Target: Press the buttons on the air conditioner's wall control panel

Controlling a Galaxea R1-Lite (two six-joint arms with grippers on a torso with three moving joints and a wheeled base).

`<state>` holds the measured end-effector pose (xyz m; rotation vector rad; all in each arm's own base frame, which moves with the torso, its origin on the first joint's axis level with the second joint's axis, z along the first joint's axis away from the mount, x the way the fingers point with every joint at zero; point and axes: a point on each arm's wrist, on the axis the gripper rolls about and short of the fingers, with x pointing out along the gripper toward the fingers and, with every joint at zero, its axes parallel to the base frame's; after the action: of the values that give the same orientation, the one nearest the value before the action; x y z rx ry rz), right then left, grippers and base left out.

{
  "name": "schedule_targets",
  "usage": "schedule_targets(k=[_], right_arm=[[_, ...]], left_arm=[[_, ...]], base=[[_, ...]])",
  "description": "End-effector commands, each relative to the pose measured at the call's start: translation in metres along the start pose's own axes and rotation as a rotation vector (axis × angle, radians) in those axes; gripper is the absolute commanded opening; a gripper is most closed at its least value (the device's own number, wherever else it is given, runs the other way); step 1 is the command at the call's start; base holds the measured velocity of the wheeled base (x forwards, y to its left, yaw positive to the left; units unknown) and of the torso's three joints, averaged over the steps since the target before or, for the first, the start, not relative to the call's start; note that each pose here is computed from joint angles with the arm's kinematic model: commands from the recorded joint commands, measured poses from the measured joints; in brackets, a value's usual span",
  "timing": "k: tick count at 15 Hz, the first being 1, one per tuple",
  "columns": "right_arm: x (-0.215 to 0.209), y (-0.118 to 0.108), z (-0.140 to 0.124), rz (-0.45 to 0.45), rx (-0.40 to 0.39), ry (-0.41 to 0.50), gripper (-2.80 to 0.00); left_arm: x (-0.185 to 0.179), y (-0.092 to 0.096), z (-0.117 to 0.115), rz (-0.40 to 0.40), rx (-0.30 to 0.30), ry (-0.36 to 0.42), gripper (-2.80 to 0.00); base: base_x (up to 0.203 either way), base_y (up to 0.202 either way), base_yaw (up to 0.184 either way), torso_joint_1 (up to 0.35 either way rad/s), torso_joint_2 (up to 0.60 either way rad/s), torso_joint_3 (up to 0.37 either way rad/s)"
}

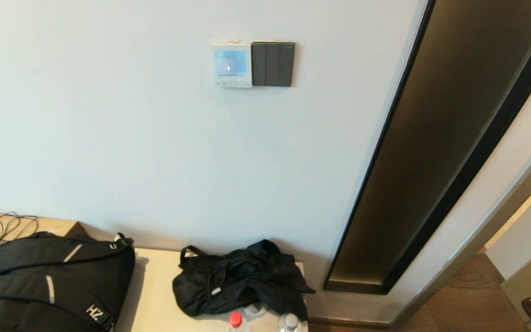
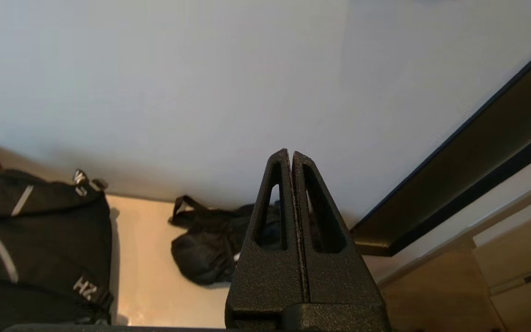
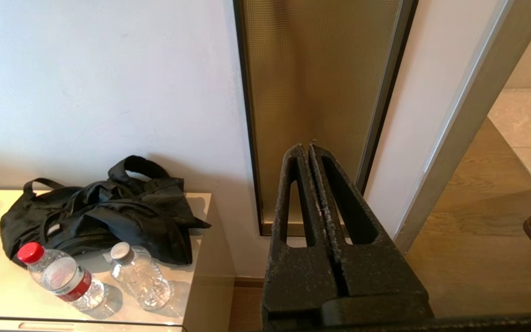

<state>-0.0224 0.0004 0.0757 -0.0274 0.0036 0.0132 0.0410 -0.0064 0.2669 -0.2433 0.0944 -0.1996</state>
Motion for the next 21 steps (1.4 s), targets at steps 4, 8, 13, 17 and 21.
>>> schedule_targets(k=[4,8,13,17,21], right_arm=[[0.000,0.000,0.000,0.001,-0.002,-0.001,-2.80],[0.000,0.000,0.000,0.001,-0.002,-0.001,-2.80],[0.000,0.000,0.000,0.001,0.000,-0.001,-2.80],[0.000,0.000,0.000,0.001,0.000,-0.001,-2.80],[0.000,0.000,0.000,0.001,0.000,-0.001,-2.80]], left_arm=[[-0.051,0.009,-0.064,0.004,0.005,-0.070,-2.80],[-0.060,0.014,-0.101,0.025,0.003,-0.070,-2.80],[-0.068,0.019,-0.127,0.029,0.012,-0.085,-2.80],[-0.071,0.021,-0.136,0.076,0.072,-0.112,-2.80],[-0.073,0.026,-0.154,0.100,0.138,-0.135,-2.80]], base=[[0.000,0.000,0.000,0.000,0.00,0.000],[0.000,0.000,0.000,0.000,0.00,0.000],[0.000,0.000,0.000,0.000,0.00,0.000],[0.000,0.000,0.000,0.000,0.00,0.000],[0.000,0.000,0.000,0.000,0.00,0.000]])
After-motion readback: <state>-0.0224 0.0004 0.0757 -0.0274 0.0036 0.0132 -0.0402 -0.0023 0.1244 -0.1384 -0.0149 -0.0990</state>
